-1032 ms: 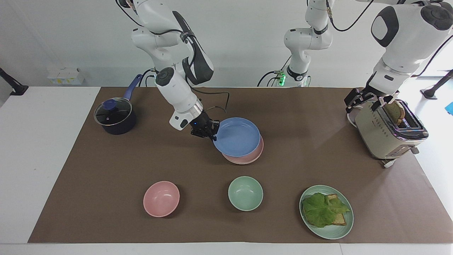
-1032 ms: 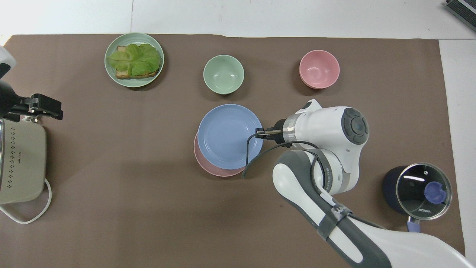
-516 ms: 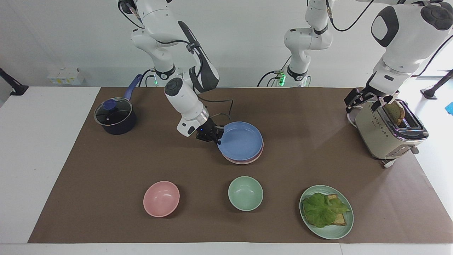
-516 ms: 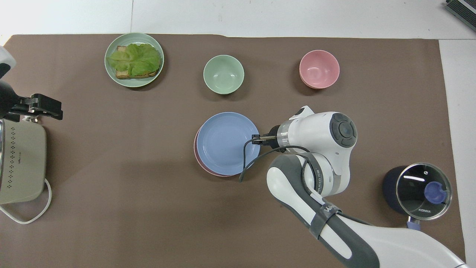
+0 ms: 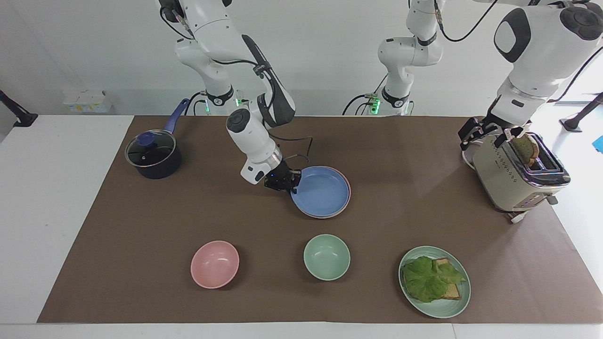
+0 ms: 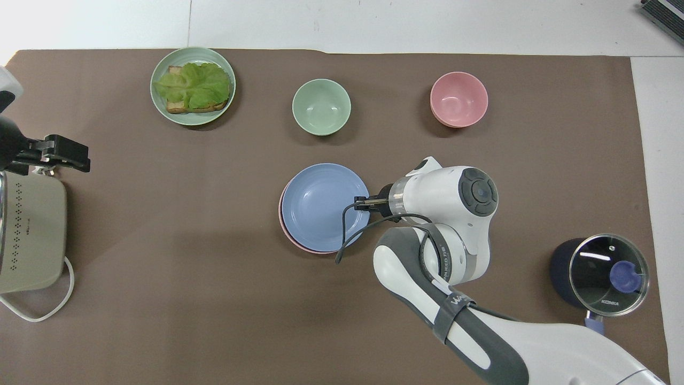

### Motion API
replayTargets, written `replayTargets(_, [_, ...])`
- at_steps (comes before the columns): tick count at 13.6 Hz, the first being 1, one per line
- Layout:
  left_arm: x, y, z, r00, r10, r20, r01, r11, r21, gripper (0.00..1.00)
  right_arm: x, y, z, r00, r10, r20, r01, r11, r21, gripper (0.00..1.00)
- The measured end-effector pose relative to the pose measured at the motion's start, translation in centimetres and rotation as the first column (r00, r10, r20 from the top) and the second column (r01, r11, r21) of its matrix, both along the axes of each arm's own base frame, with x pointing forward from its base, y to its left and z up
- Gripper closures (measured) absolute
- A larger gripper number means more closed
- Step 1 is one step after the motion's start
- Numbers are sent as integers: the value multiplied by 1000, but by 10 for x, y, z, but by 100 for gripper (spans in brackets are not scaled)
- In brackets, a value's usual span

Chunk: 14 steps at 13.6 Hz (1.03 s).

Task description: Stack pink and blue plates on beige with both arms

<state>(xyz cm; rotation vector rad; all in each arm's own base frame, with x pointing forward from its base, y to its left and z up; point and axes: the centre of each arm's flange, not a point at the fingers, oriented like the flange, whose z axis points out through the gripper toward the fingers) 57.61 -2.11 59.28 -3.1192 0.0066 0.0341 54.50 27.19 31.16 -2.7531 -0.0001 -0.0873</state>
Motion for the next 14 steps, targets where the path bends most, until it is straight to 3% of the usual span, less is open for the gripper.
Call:
replayTargets(1, [0,0,0,1000,0,0,0,1000,0,0,0,1,1,1000,-6,-1,6,1000,1,52])
replayTargets(6, [0,0,0,1000,0,0,0,1000,0,0,14,0,22,999,-32,34,32,999,20,1])
replayTargets(9, [0,0,0,1000,0,0,0,1000,0,0,22,-18,47,997,-8,83,10,999,-32,0])
replayTargets(11, [0,0,0,1000,0,0,0,1000,0,0,33,-56,80,992,16,124,0,993,-122,0])
replayTargets(14, [0,0,0,1000,0,0,0,1000,0,0,47,-126,142,990,16,142,21,967,-252,0])
